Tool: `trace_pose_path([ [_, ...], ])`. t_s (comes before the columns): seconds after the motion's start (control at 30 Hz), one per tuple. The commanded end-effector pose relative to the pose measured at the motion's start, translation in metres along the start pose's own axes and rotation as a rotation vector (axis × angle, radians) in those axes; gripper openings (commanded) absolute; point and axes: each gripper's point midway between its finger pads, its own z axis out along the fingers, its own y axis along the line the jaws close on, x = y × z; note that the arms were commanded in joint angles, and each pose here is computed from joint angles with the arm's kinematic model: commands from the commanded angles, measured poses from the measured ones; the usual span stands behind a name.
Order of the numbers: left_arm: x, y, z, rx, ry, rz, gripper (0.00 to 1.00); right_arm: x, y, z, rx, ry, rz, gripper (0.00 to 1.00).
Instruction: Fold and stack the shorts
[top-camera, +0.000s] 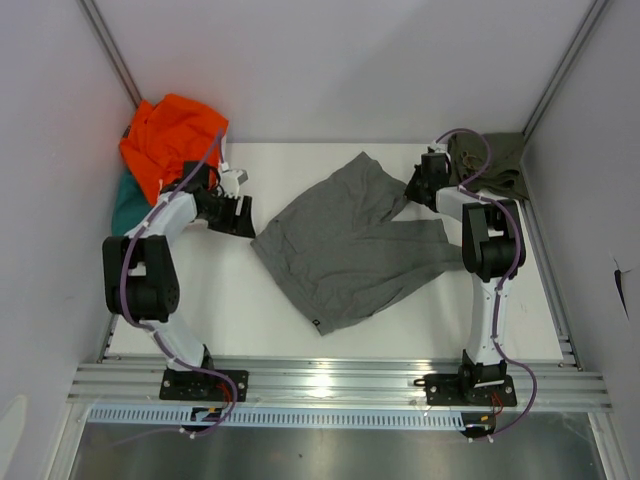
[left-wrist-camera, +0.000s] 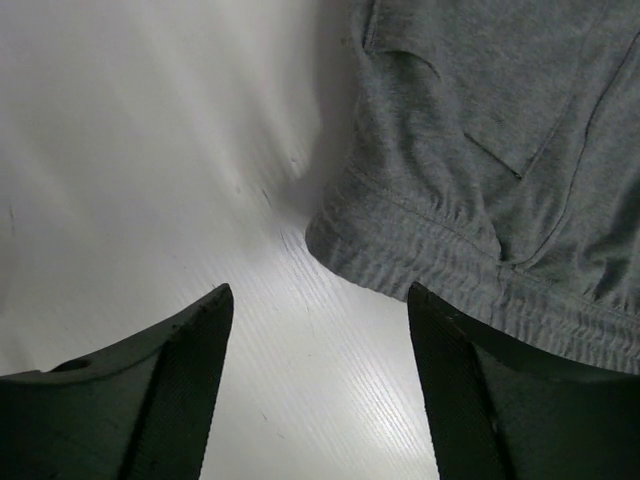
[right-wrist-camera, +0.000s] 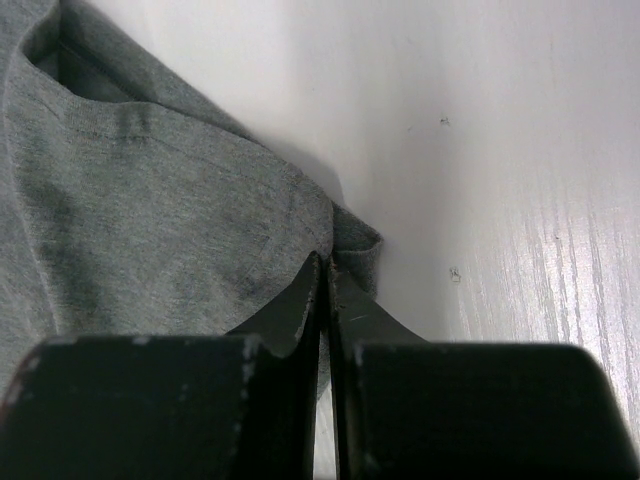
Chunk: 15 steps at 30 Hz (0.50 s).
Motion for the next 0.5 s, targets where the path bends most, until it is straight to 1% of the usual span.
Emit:
trace_pose_path([
  [0.0,-0.007,0.002,0.006,0.012,0.017,-0.002,0.75,-0.009,0.004,-0.01,-0.008,-0.023,-0.015,0.03],
  [0.03,-0.004,0.003,0.012,0.016,0.031,-0.003,0.77,-0.011,0.006,-0.011,-0.012,-0.028,-0.016,0.03],
  [0.17,0.0,0.006,0.022,0.017,0.045,-0.002,0.8,-0.013,0.008,-0.012,-0.021,-0.032,-0.018,0.03],
  [0.27,-0.002,-0.005,0.035,0.032,0.06,0.022,0.8,-0.014,0.008,-0.013,-0.021,-0.035,-0.014,0.03],
  [0.37,0.0,-0.011,0.045,0.043,0.083,0.025,0.77,-0.016,0.009,-0.015,-0.022,-0.038,-0.014,0.03],
  [0.47,0.001,-0.015,0.055,0.047,0.104,0.031,0.68,-0.018,0.008,-0.017,-0.022,-0.043,-0.012,0.02],
])
